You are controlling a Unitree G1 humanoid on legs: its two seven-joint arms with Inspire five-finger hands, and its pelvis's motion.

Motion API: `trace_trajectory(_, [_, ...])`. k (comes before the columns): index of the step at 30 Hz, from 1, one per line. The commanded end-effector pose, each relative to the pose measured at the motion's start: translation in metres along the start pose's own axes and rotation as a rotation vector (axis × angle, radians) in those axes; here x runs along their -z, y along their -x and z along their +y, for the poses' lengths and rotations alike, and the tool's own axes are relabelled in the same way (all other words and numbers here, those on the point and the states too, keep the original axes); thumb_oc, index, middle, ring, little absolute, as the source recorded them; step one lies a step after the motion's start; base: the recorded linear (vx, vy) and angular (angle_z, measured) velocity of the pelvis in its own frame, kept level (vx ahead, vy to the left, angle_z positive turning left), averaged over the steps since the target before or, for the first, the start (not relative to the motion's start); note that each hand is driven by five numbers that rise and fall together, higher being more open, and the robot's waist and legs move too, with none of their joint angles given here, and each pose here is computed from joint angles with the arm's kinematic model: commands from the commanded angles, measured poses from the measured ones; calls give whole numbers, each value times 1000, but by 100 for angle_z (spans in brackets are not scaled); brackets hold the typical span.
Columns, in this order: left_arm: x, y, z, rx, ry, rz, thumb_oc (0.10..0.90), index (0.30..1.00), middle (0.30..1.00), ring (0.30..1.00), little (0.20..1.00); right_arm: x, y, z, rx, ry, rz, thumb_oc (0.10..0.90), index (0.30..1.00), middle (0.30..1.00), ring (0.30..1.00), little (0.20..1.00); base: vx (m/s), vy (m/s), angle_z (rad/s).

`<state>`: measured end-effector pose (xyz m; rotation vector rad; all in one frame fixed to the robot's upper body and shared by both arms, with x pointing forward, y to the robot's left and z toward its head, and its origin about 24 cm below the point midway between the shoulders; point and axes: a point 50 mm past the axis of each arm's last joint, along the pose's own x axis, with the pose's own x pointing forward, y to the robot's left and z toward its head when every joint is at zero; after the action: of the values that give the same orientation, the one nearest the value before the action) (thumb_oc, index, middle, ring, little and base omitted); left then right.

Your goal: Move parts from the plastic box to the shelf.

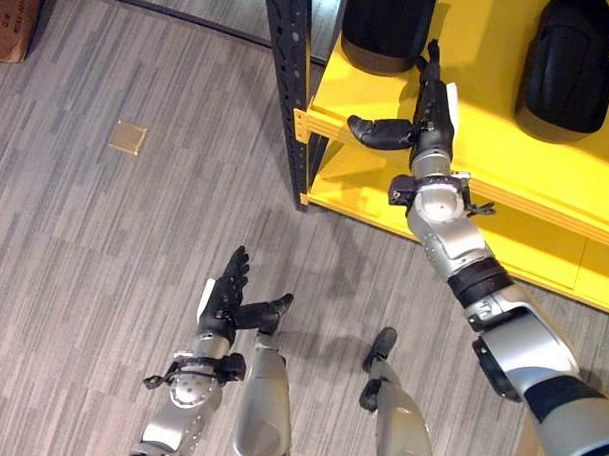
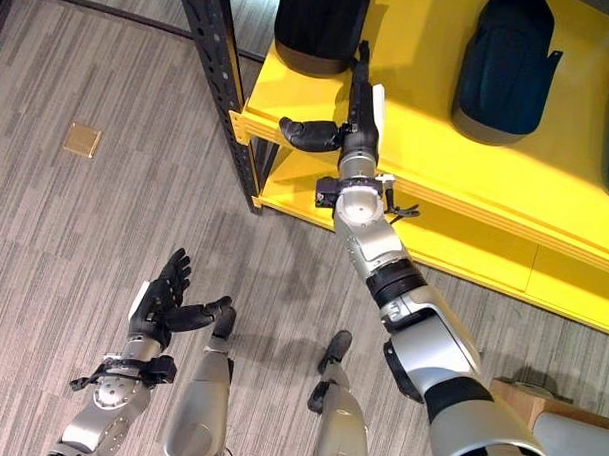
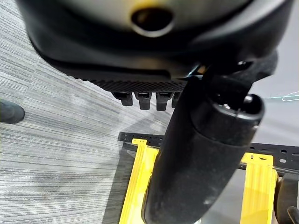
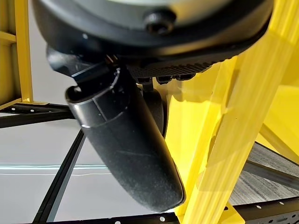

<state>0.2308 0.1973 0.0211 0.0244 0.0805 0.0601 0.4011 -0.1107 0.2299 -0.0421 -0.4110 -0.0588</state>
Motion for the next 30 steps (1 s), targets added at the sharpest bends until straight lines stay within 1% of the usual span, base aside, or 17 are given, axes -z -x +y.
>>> trace_trajectory(1, [-36, 11, 6, 28, -1, -197, 900, 1000, 1000, 1000, 1000, -54, -15, 27, -89, -26, -179, 900, 1000, 1000, 1000, 1000, 0, 0, 0])
trace_trajectory(12, [-35, 10, 7, 20, -7, -194, 900, 1000, 1000, 1000, 1000, -51, -15, 27, -88, -24, -170, 900, 1000, 1000, 1000, 1000, -1, -1, 1])
trace_trajectory(17, [-36, 10, 7, 17, -4, -199, 900, 1000, 1000, 1000, 1000, -48, -15, 23, -76, -21, -164, 900, 1000, 1000, 1000, 1000, 0, 0, 0])
trace_trajectory(24, [-35, 8, 6, 17, -2, -193, 900, 1000, 1000, 1000, 1000, -36, -10, 2, -13, -28, -144, 900, 1000, 1000, 1000, 1000, 0, 0, 0])
trace_trajectory(30, [-32, 8, 5, 18, -2, -174, 900, 1000, 1000, 1000, 1000, -14, 6, -23, 43, -6, -119, 900, 1000, 1000, 1000, 1000, -2, 5, -6])
